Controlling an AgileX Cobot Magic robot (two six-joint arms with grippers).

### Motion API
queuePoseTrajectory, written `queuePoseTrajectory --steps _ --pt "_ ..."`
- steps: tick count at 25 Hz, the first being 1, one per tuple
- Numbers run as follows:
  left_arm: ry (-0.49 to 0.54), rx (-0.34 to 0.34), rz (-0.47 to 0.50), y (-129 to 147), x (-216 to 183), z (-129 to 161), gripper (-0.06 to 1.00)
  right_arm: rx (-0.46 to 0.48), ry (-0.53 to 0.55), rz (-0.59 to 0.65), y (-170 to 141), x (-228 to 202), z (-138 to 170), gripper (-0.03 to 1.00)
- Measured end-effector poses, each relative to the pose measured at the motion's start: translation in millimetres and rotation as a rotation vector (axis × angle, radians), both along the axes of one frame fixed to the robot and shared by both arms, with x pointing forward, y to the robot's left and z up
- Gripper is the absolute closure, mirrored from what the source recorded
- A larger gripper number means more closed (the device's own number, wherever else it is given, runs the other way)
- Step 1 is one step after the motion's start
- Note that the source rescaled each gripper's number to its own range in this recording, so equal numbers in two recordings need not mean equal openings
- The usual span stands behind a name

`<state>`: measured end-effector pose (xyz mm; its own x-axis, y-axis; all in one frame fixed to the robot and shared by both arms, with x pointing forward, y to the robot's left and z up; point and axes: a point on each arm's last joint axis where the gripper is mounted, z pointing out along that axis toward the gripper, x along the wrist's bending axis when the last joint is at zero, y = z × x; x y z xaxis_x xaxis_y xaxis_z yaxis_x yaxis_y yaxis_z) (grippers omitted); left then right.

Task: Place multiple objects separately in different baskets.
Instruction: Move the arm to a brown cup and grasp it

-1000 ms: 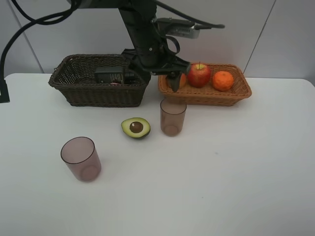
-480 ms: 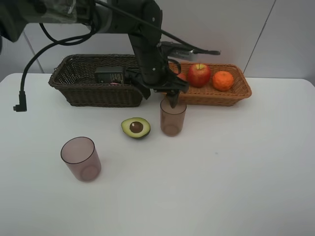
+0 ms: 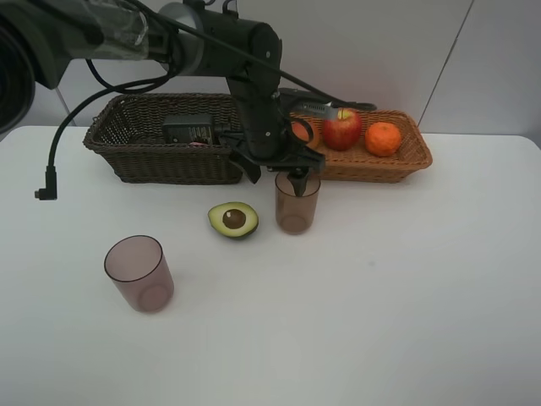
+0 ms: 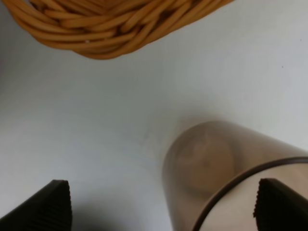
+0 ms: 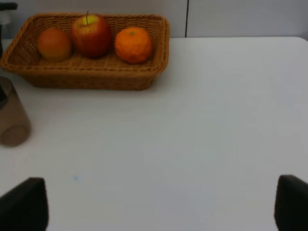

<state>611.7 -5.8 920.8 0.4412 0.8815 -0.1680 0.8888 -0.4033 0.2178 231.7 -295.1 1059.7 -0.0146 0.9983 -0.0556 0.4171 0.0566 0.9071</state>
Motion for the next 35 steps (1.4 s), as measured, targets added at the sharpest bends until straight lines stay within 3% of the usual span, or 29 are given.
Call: queuePoseTrajectory --steps 10,13,20,25,35 --pt "0.019 -0.003 0.006 -1.1 -0.4 -6.5 -0.02 0.000 0.000 0.000 0.0 0.0 0.0 -0.03" --pt "0.022 -0.007 0.008 -1.5 -0.6 -6.5 0.12 0.000 0.000 0.000 0.0 0.0 0.0 -0.03" --pt "0.023 -0.008 0.008 -1.5 -0.6 -6.4 0.66 0.000 0.000 0.000 0.0 0.0 0.0 -0.03" --pt "0.023 -0.012 0.010 -1.9 -0.7 -6.4 0.89 0.000 0.000 0.000 0.0 0.0 0.0 -0.03" --pt "0.034 -0.051 0.028 -5.0 -1.1 -5.5 0.93 0.000 0.000 0.000 0.0 0.0 0.0 -0.03"
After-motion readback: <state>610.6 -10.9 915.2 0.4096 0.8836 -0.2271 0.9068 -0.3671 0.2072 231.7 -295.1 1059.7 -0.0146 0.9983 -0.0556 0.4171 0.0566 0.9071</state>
